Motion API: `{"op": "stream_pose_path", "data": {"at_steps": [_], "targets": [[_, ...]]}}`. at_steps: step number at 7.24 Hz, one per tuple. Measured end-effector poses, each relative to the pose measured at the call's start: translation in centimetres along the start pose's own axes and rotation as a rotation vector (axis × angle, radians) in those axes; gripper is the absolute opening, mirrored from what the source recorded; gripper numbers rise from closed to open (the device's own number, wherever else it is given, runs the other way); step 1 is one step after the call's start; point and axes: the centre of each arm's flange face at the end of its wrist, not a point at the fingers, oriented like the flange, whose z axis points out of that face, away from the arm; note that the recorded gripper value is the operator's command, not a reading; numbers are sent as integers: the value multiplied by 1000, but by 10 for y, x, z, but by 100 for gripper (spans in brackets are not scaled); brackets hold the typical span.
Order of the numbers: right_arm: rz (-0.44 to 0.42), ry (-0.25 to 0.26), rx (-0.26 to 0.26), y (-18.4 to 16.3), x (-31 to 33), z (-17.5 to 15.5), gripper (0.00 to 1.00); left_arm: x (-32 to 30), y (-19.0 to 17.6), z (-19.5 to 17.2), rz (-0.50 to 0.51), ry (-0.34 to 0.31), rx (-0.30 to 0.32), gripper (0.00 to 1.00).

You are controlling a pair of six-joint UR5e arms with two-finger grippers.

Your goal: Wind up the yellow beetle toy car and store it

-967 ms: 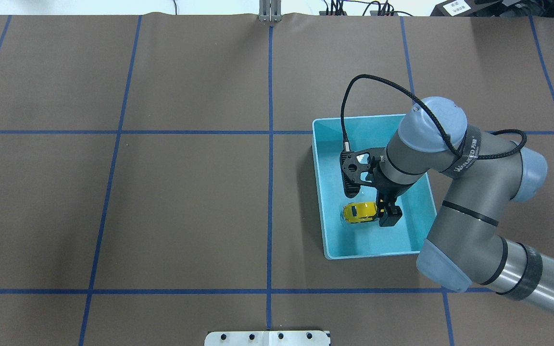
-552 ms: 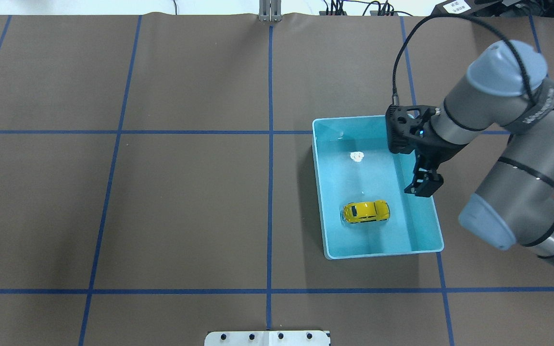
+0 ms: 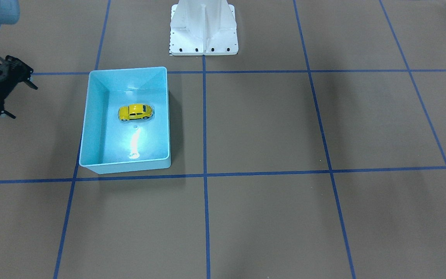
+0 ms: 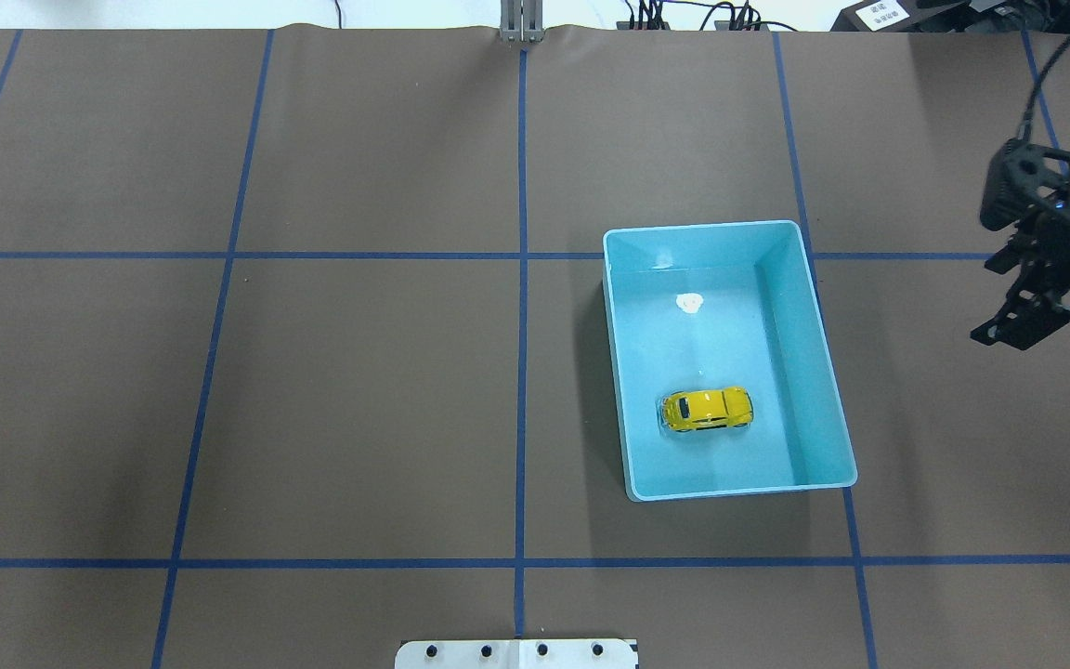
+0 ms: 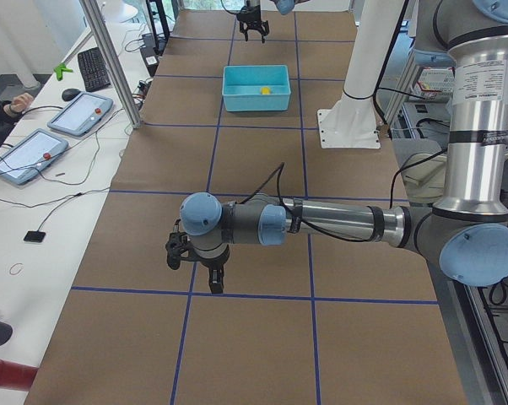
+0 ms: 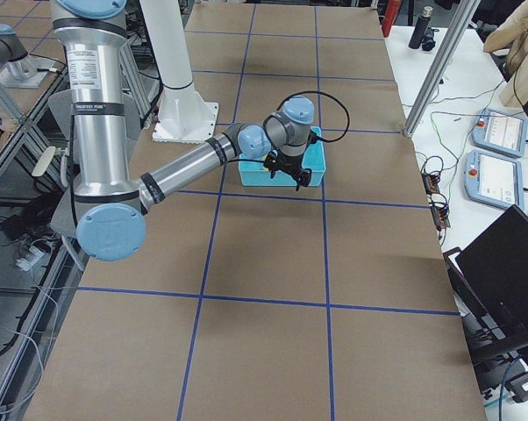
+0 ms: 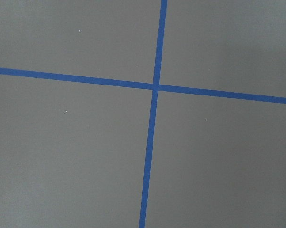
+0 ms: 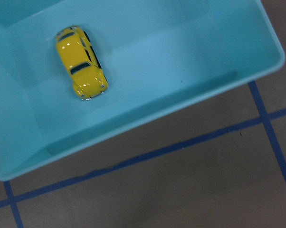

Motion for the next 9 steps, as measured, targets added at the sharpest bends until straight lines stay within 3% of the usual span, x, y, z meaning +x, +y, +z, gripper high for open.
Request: {"op": "stream_pose_path", "data": {"at_steps": [2, 5, 8, 9], "targets": [[269, 41, -12, 76, 37, -17, 100, 0, 0, 0, -1, 0, 0, 100], [746, 80, -18, 183, 87, -29, 100, 0, -1, 1, -5, -1, -1, 100], [969, 89, -29, 234, 111, -24, 100, -9, -2, 10, -19, -1, -19, 100], [1109, 93, -27, 239, 114, -22, 100, -9, -2, 10, -20, -1, -20, 100]]}}
